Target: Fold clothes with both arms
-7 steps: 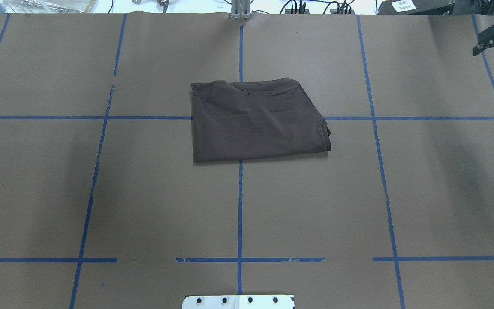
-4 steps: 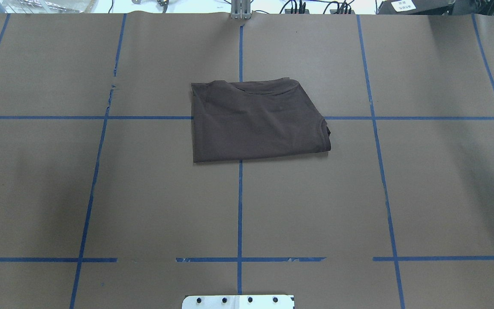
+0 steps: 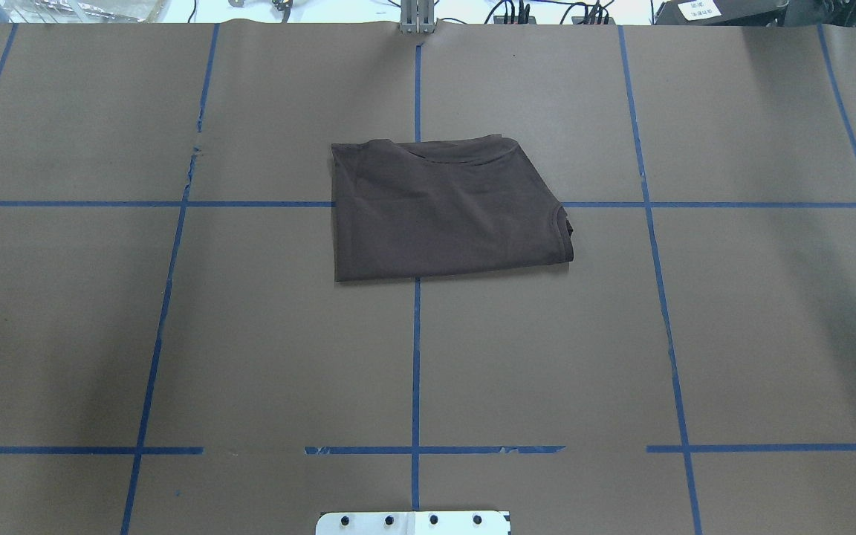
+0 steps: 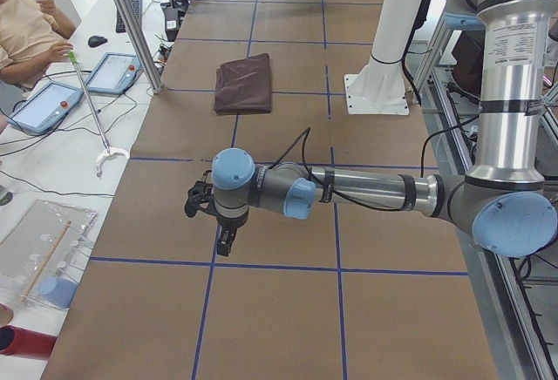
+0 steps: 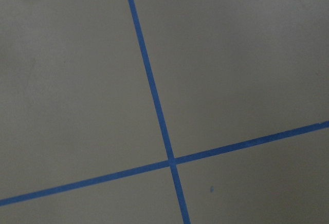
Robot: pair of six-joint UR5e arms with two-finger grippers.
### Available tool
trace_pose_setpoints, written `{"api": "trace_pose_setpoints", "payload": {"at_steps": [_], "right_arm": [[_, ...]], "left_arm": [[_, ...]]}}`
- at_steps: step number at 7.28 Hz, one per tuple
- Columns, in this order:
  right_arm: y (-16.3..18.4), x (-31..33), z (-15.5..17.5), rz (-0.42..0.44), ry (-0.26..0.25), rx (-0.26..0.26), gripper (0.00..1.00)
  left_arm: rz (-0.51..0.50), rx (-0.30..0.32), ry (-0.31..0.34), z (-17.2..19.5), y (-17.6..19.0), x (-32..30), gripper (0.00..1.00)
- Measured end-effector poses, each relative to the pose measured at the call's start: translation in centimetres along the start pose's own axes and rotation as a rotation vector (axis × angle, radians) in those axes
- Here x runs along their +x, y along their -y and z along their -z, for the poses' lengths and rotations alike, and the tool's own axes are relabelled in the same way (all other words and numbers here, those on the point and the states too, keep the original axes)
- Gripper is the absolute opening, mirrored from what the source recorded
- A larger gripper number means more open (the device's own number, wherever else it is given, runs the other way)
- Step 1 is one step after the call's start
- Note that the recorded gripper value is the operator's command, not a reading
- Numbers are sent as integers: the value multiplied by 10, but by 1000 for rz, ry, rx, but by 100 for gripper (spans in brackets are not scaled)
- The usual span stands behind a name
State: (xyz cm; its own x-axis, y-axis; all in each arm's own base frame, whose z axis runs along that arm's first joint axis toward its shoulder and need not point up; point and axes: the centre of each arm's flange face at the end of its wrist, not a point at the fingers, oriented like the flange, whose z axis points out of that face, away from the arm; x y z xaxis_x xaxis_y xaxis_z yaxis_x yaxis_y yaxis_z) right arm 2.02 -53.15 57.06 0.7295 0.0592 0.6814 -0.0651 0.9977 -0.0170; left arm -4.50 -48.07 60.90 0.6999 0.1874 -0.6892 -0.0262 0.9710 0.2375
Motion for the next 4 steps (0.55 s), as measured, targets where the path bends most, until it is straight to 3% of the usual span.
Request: {"api": "trace_pose_setpoints", "payload": {"at_steps": [2,4], "right_arm": [[0,-6,-6,4,1,-10,100],[-1,-8,-7,1,2,-14,100]], "left_arm": [[-8,10,0,3,-18,1,100],[-31,42,0,21,-12,16,100]]}}
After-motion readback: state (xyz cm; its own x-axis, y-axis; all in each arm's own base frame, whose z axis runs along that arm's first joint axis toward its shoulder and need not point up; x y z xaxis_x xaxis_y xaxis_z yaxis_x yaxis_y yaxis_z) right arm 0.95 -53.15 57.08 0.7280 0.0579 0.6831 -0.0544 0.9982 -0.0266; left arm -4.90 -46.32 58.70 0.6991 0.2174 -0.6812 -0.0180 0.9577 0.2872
